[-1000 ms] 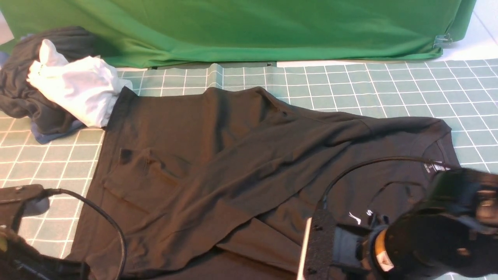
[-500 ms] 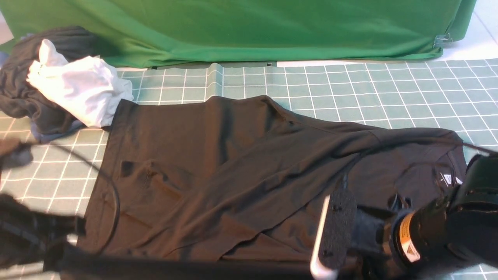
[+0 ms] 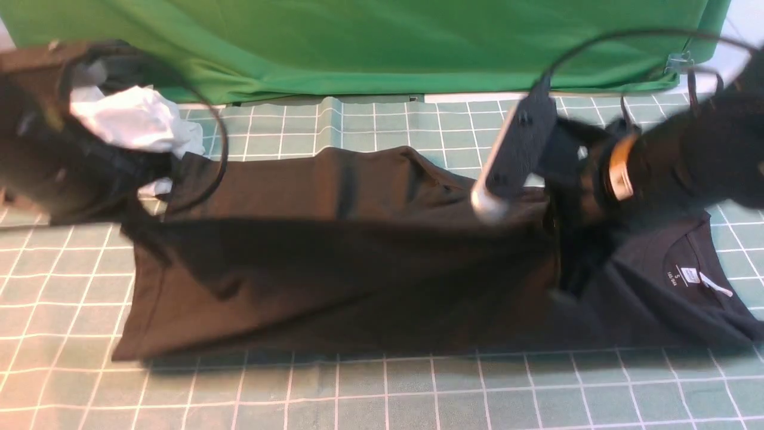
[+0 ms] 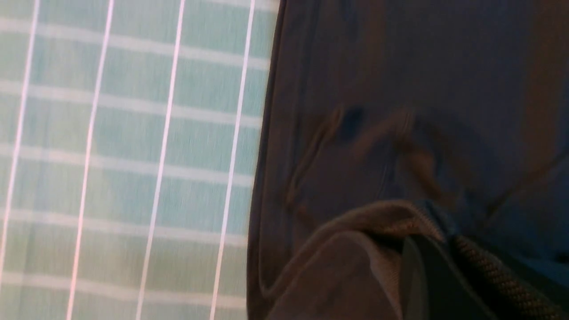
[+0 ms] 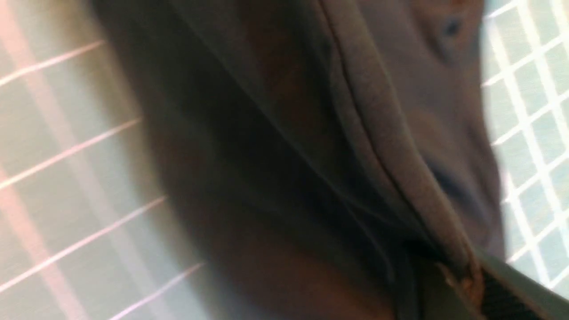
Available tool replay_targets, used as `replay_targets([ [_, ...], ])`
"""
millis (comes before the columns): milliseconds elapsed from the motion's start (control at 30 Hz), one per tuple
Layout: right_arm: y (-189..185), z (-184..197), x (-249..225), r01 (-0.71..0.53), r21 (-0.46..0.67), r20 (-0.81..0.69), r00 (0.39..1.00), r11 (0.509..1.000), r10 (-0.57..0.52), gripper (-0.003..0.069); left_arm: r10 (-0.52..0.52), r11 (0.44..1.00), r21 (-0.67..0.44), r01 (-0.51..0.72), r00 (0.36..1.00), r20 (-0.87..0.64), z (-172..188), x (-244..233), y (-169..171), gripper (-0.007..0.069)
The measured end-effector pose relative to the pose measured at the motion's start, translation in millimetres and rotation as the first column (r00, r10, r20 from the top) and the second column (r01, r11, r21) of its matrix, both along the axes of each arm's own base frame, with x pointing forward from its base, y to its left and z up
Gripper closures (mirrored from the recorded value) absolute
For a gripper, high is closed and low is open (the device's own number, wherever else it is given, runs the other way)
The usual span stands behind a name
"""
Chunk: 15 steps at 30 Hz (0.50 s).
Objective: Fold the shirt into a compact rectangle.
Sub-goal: 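Fold the black garment in half by bringing its near edge over to the far edge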
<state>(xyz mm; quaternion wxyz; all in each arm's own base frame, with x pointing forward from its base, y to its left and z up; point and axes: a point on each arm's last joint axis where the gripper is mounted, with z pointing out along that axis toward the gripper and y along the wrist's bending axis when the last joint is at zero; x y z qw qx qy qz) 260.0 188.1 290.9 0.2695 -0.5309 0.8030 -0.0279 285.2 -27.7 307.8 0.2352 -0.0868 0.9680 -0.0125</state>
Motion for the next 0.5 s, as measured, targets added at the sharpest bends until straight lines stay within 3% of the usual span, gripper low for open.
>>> replay_targets([
  [233, 5, -8, 62, 0.044, -0.014, 0.027, 0.999, 0.999, -0.043, 0.0606, 0.045, 0.999, 0.005, -0.045, 0.998, 0.04, 3, 68, 10, 0.0613],
  [500, 18, -40, 124, 0.066, 0.002, 0.067, 0.996, 0.998, -0.066, 0.0606, 0.091, 0.996, 0.013, -0.091, 0.996, 0.013, -19, 136, 27, 0.0613],
])
